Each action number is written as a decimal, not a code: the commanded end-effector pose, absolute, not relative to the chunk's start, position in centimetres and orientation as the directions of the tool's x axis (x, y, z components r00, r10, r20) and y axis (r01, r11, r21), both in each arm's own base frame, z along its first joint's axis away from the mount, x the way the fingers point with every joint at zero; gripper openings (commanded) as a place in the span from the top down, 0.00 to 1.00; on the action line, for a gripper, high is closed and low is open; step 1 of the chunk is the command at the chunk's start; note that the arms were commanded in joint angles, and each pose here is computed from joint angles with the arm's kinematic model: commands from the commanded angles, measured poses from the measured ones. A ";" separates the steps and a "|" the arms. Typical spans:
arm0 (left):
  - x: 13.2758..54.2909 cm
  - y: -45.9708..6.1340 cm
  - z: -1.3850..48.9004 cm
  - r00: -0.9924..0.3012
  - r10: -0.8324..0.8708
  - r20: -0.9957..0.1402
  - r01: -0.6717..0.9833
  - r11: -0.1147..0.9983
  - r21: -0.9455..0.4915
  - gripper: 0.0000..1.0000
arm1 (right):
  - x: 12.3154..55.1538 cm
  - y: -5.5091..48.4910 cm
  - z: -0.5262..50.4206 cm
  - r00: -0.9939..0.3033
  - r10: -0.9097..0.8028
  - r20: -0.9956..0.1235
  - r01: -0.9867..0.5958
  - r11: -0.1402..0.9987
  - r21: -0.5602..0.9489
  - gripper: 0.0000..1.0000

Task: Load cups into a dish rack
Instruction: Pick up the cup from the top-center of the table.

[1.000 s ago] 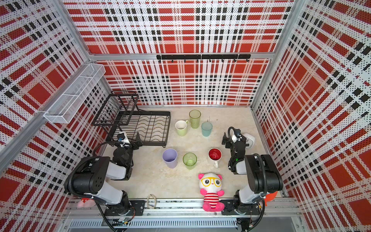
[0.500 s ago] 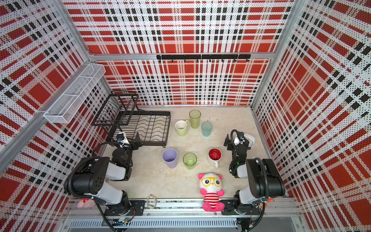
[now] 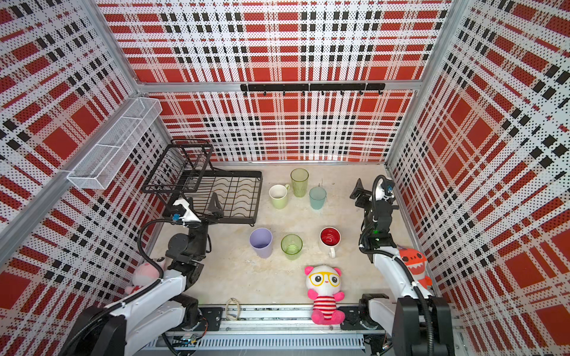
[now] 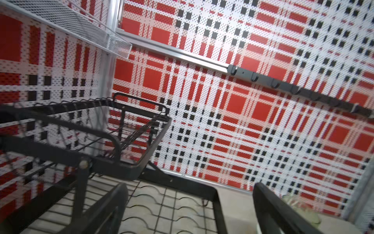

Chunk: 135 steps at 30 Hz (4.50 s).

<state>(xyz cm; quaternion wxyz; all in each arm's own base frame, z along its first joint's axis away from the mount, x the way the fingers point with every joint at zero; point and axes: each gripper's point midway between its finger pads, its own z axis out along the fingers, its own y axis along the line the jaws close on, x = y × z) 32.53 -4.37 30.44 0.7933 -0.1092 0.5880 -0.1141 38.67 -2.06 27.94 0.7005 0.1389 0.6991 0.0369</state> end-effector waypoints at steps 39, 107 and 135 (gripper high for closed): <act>37.7 -12.4 38.4 -0.039 -0.216 -0.976 0.182 0.958 -0.220 0.02 | 39.8 24.1 21.0 -0.575 -0.120 -0.809 -0.267 0.962 0.047 0.00; 50.8 -25.6 10.4 -0.811 0.123 -0.571 0.344 0.891 -0.295 0.59 | 38.5 13.0 16.4 -0.720 0.283 -0.634 0.058 0.934 0.351 0.10; 50.0 -26.0 14.2 -0.787 0.132 -0.603 0.383 0.870 -0.309 1.00 | 38.5 13.2 15.5 -0.743 0.271 -0.612 0.056 0.936 0.347 0.09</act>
